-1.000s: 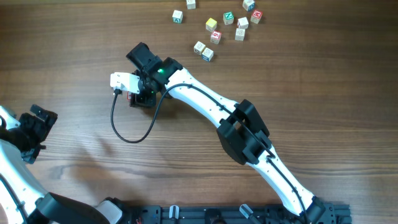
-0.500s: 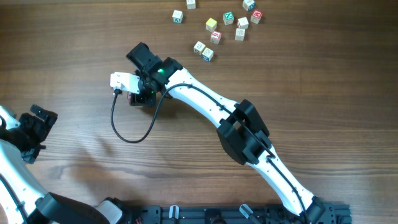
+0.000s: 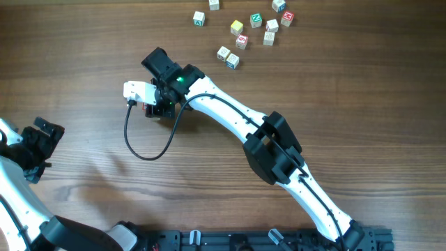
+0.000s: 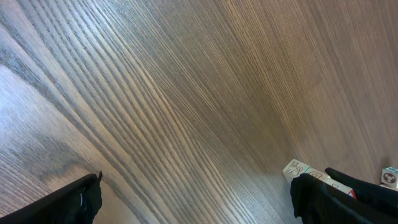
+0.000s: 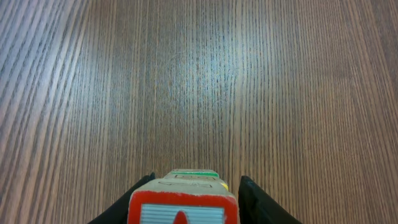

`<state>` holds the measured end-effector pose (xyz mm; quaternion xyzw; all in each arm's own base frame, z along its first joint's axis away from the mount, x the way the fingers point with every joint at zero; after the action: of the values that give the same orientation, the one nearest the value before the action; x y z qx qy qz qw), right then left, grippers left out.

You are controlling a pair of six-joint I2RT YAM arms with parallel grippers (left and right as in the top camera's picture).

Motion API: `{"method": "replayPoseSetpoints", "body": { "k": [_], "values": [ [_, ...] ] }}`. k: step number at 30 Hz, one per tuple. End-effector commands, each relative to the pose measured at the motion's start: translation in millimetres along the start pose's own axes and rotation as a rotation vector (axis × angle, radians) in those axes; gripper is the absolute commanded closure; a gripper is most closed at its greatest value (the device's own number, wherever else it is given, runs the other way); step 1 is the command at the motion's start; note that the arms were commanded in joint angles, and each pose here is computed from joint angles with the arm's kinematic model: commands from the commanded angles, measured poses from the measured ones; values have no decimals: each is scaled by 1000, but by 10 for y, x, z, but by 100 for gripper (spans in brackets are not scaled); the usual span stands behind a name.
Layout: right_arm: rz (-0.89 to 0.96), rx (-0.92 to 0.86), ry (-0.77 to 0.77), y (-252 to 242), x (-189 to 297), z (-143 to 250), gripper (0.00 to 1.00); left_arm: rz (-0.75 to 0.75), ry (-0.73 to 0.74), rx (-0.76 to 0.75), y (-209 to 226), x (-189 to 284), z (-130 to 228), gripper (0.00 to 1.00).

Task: Form a tower

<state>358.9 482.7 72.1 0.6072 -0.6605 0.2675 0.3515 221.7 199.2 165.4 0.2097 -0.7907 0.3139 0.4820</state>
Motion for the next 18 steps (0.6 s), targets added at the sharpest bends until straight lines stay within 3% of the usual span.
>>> {"method": "replayPoseSetpoints", "body": {
  "k": [1,5,6,7,10,15,18],
  "values": [
    [-13,0,13,17,-97,69,56,10,-6,-17,-1,10,-33,0],
    [-13,0,13,17,-97,69,57,10,-6,-17,-1,10,-33,0],
    [-13,0,13,17,-97,69,50,10,-6,-17,-1,10,-33,0],
    [-13,0,13,17,-97,69,35,10,-6,-17,-1,10,-33,0],
    [-13,0,13,17,-97,69,1,10,-6,-17,-1,10,-33,0],
    [39,-23,41,-53,-80,104,0,10,-6,-17,-1,11,-34,0],
    [59,-132,60,-66,215,64,0,10,-6,-17,-1,10,-34,0]
  ]
}}
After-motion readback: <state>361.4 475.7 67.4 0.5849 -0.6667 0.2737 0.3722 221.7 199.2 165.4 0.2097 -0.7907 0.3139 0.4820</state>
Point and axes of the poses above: each gripper's point midway between its finger pads, its own x axis back along the fingers, its own y axis along the line the jaws close on, z = x × y, the point moved 3 cm from there along x, back along the fingers, and after that the axes turned 13 degrees about -x, right-handed, at the moved point
